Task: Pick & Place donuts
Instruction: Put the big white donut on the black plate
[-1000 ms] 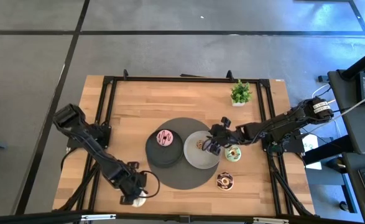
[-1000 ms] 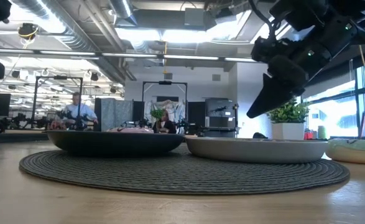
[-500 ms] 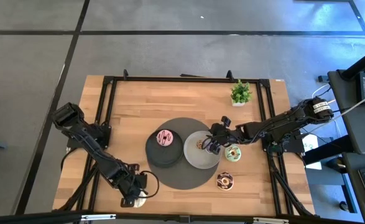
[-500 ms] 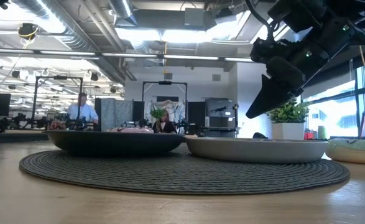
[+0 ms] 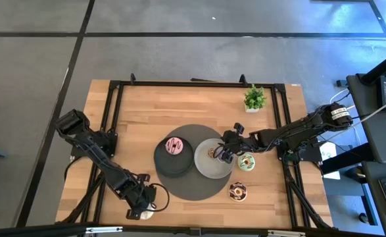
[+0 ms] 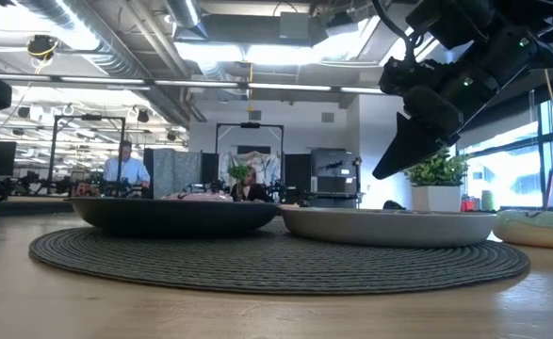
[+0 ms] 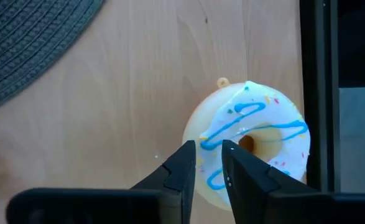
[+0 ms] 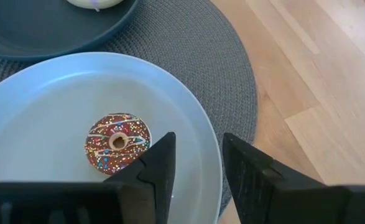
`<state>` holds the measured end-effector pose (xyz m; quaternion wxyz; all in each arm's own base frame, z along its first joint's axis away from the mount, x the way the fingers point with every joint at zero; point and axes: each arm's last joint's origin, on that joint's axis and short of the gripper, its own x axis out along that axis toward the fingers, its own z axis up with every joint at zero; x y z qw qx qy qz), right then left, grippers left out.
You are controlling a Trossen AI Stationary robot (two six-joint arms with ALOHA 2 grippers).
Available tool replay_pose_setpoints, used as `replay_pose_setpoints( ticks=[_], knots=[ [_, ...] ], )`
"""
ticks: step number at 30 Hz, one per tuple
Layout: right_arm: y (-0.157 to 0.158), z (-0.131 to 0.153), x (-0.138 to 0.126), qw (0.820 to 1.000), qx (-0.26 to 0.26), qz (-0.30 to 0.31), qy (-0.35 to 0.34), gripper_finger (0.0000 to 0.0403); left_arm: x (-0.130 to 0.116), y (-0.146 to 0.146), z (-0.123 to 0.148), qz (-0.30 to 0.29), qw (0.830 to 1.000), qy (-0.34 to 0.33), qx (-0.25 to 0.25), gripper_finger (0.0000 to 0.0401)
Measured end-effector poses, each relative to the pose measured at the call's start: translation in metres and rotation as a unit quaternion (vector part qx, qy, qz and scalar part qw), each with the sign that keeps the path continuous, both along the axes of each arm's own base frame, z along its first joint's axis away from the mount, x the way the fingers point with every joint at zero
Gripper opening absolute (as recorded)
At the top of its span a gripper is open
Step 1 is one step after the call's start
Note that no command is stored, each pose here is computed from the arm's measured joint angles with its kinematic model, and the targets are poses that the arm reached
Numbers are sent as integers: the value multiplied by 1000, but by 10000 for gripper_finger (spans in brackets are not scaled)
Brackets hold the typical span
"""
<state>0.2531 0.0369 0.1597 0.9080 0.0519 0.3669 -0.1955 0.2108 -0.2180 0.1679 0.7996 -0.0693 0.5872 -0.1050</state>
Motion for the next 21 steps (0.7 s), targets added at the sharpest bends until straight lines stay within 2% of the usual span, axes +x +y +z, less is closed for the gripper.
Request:
replay_pose_setpoints(
  ticks=[14, 21],
  knots=[
    [0, 0, 0, 1000, -8, 8, 4, 135, 3, -3, -6, 17, 1000, 12, -13, 70],
    [0, 0, 0, 1000, -8, 8, 4, 135, 1, -4, -6, 27, 998, 36, -32, 99]
  ],
)
